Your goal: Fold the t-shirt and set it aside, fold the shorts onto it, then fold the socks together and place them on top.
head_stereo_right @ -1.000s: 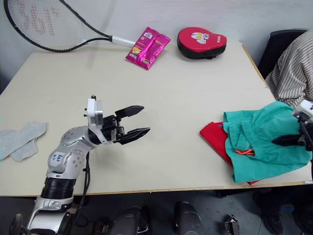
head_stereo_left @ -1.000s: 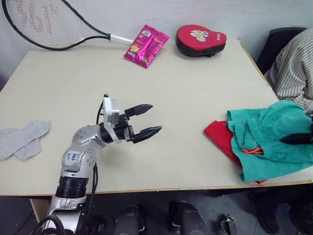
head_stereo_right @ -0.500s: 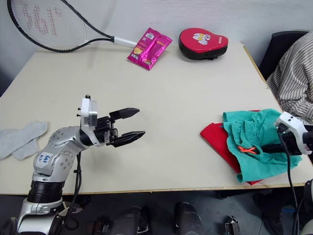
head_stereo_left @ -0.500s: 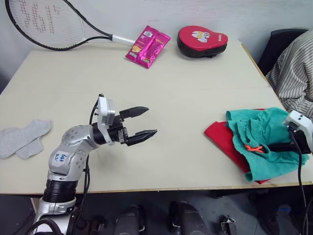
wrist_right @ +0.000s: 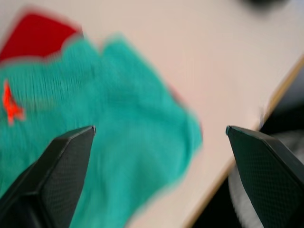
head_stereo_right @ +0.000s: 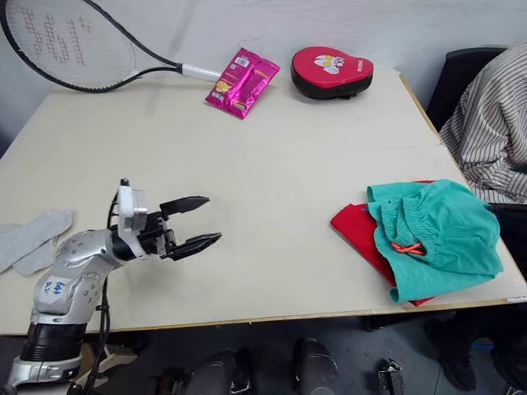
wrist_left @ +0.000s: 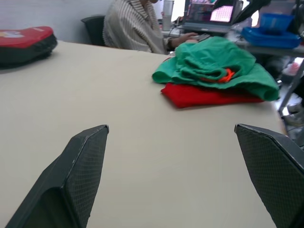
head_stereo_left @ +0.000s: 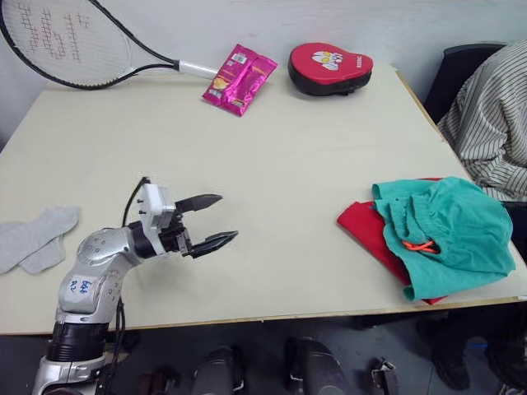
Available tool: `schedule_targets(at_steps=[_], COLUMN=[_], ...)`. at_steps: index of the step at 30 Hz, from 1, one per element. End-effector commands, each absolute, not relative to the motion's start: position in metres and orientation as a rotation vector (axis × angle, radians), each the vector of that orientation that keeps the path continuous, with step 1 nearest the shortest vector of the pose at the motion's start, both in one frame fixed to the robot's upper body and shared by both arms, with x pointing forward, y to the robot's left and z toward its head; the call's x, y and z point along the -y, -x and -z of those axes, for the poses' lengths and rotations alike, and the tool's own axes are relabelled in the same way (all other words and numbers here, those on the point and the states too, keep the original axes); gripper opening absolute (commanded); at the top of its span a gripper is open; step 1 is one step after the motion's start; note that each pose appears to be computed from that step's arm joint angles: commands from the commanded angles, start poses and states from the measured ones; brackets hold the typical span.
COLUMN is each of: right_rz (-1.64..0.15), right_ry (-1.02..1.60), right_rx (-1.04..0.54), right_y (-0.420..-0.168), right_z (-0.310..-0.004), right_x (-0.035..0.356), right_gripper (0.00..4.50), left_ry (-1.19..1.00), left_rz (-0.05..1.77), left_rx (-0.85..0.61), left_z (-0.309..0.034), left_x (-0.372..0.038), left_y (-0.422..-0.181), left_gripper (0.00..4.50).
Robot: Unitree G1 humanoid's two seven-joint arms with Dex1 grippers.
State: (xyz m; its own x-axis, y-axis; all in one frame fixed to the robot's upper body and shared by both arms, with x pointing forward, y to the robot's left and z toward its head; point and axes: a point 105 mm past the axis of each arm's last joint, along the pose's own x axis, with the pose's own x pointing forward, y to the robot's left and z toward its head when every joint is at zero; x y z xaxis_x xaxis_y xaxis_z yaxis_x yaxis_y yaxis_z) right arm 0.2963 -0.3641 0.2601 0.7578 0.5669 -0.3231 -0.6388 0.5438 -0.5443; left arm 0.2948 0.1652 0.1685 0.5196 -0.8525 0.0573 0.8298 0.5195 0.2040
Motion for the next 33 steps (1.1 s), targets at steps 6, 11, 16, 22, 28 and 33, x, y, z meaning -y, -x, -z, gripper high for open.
schedule_targets(at_steps=[6,11,16,22,28,33], right_rz=[-1.011,-1.118,-1.155,-1.137,-1.180,-1.218], right_ry=[0.576,0.494,0.495,0.409,0.363,0.332], right_rx=[0.296,0.371,0.372,0.415,0.396,0.447], right_y=[-0.281,-0.278,-0.271,-0.258,-0.252,-0.254], right_z=[-0.210,-0.175,-0.152,-0.151,-0.147,-0.162], right_x=[0.215,0.163,0.149,0.145,0.144,0.126], right_gripper=[4.49,4.49,4.49,4.49,4.49,4.49], left_ry=[-0.174,-0.164,-0.089,0.030,-0.007,-0.024], left_rz=[0.565,0.149,-0.201,-0.444,-0.451,-0.333], left_rx=[0.123,0.042,-0.019,-0.088,-0.054,-0.056], left_z=[-0.146,-0.127,-0.111,-0.096,-0.123,-0.152], left_x=[-0.256,-0.334,-0.387,-0.417,-0.422,-0.414], left_y=[-0.249,-0.187,-0.121,-0.087,-0.116,-0.167], left_gripper=[4.50,4.50,4.50,4.50,4.50,4.50])
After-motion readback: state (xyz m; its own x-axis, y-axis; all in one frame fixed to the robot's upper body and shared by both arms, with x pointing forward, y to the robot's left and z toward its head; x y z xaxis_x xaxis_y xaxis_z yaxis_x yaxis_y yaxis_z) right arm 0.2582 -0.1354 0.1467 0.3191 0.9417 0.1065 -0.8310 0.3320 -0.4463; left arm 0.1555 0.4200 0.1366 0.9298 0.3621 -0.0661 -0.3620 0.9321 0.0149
